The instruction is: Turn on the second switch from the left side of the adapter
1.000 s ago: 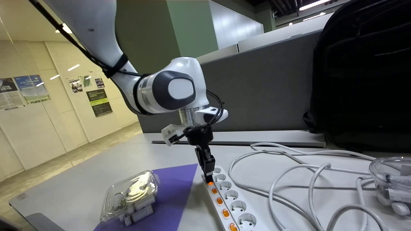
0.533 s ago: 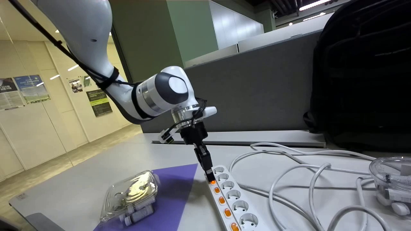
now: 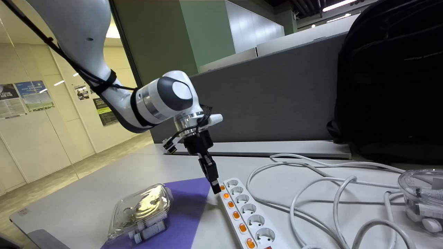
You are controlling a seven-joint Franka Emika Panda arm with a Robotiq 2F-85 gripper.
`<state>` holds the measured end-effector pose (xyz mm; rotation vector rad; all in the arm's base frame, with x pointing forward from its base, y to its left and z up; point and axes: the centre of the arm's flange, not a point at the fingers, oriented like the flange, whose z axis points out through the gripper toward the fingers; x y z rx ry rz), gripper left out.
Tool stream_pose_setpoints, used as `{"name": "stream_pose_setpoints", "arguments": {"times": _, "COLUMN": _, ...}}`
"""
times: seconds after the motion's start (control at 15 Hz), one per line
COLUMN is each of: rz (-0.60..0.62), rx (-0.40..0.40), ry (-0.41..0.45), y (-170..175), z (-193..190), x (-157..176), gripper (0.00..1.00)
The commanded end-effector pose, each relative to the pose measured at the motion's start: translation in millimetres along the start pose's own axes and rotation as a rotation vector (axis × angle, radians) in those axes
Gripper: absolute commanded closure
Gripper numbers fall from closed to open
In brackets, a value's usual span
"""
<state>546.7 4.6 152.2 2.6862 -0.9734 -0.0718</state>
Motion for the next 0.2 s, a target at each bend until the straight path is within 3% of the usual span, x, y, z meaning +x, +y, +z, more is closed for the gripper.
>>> {"name": "stream_pose_setpoints", "arguments": {"times": 0.0, "rz": -0.023, "rx": 0.083, "ry": 0.023, "y": 32.0, "z": -43.6, "x": -28.3, "gripper": 1.0}}
{"name": "stream_pose_setpoints", "arguments": {"times": 0.07, "rz": -0.022, "rx": 0.101, "ry": 0.029, "y": 36.8, "z": -52.4, "x": -32.6, "gripper": 0.74}}
{"name": "stream_pose_setpoints", "arguments": {"times": 0.13, "rz": -0.023, "rx": 0.111, "ry": 0.039, "y": 42.4, "z": -61.0, "x": -36.1, "gripper": 0.72}}
